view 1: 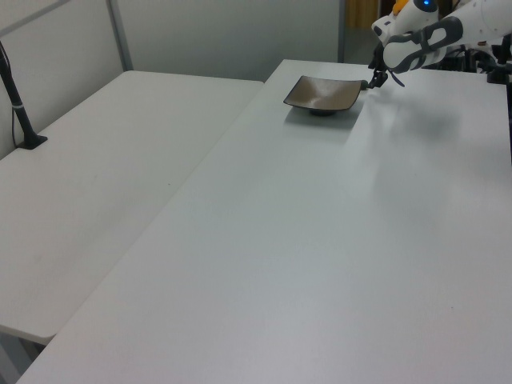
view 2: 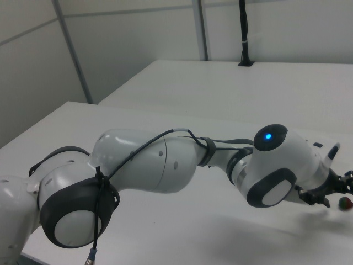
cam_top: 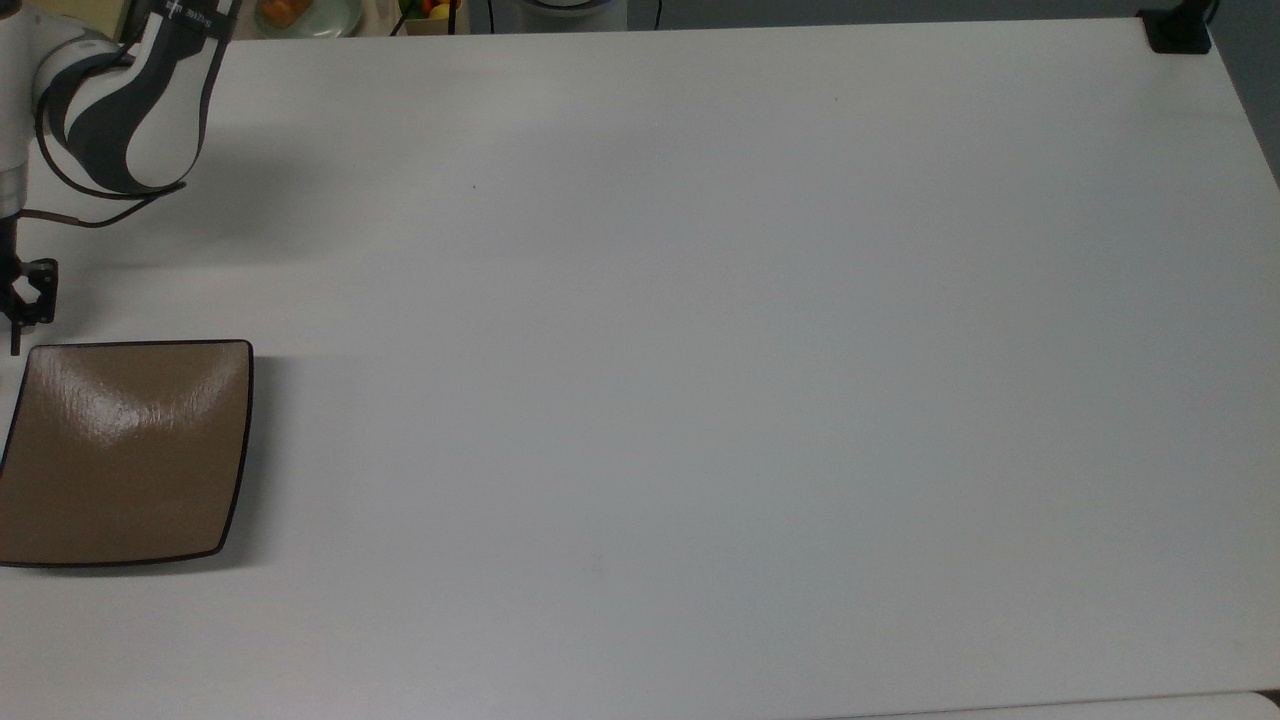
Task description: Strawberries on a ceramic plate
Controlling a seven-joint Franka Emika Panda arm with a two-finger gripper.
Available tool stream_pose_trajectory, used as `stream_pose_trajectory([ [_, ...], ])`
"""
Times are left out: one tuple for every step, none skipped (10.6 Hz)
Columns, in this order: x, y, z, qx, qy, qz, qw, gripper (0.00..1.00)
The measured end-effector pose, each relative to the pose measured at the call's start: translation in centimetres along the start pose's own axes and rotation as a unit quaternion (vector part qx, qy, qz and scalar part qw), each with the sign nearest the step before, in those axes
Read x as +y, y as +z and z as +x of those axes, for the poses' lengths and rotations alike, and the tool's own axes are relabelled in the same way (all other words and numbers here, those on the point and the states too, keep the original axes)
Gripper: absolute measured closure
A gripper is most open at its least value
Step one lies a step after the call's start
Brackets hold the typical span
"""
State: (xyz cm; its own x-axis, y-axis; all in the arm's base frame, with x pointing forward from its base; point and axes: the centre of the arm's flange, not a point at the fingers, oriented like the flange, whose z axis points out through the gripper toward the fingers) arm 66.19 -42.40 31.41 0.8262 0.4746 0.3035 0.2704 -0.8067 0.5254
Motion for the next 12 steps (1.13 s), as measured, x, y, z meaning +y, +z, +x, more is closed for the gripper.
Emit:
stream_pose_trajectory([
  [0.1,0.1,-0.1,0.001,0.001,-0.002,1.0000,0.20],
  [0.0,0.4,-0.1,0.001,0.001,-0.003,1.0000,0.21],
  [-0.1,0.7,-0.1,0.002,0.000,-0.003,1.0000,0.21],
  [-0.3,1.1,0.0,0.003,0.000,-0.002,1.0000,0.26],
  [-0.6,1.5,0.2,0.005,-0.001,0.000,1.0000,0.26],
  [-0.9,1.7,0.6,0.008,-0.001,0.001,1.0000,0.29],
  [-1.1,1.9,0.9,0.014,-0.002,-0.002,0.9999,0.33],
  [-1.2,2.1,1.1,0.021,-0.002,-0.011,0.9997,0.33],
  [-1.5,2.5,1.2,0.026,-0.002,-0.016,0.9995,0.41],
  [-1.7,2.7,1.3,0.028,-0.002,-0.017,0.9994,0.44],
  [-1.7,2.7,1.3,0.029,-0.002,-0.019,0.9994,0.51],
  [-1.4,2.5,1.3,0.031,-0.001,-0.022,0.9993,0.66],
])
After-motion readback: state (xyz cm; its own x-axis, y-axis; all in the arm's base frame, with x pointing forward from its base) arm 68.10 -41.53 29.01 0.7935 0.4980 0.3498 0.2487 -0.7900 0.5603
